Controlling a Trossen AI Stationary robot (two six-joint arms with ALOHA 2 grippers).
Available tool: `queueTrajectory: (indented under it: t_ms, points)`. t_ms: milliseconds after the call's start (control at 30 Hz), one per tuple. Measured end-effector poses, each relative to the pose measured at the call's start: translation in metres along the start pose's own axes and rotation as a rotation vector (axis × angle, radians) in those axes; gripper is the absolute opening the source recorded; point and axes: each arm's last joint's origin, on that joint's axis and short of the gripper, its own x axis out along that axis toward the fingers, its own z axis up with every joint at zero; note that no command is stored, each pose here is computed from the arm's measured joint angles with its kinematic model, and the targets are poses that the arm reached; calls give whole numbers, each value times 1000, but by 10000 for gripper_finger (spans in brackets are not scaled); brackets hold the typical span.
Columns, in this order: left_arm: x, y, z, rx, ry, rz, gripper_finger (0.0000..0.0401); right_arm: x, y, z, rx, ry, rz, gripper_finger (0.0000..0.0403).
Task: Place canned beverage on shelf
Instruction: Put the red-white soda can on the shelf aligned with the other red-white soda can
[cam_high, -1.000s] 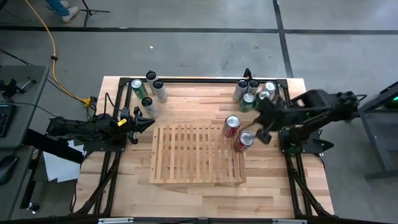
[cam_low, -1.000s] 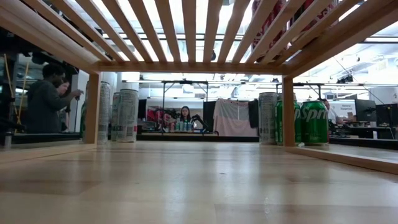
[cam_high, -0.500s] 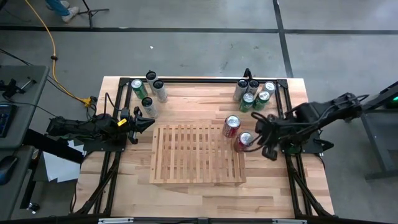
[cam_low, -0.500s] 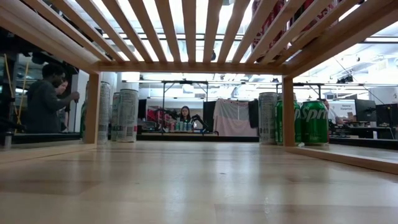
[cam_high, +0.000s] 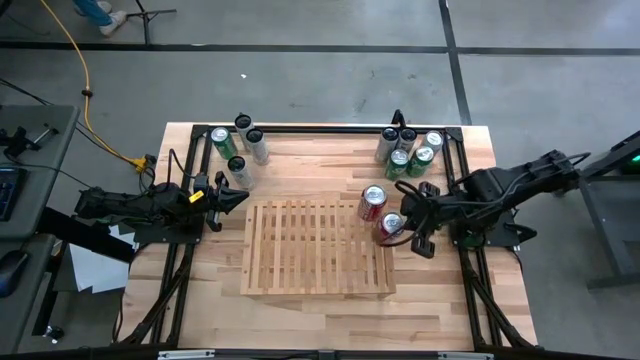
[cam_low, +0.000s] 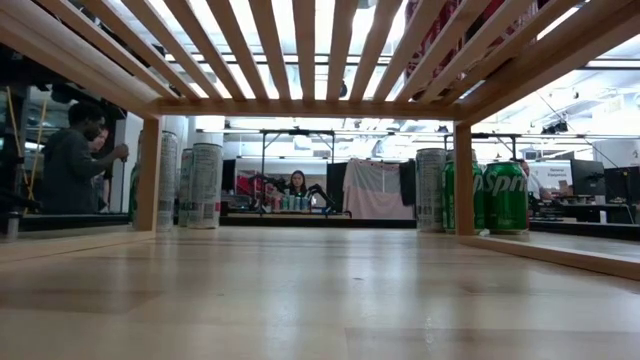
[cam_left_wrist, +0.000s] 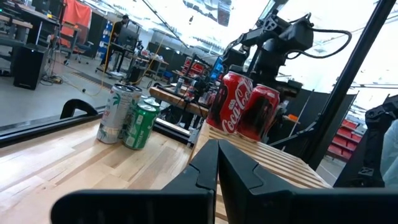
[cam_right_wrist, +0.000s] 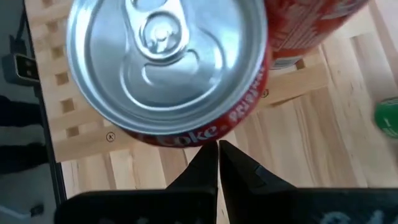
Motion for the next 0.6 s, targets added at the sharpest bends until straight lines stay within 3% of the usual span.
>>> queueTrajectory:
  t_ms: [600]
  points:
    - [0,0,0,0,0,0,3,8,8,10,4,-46,42,0]
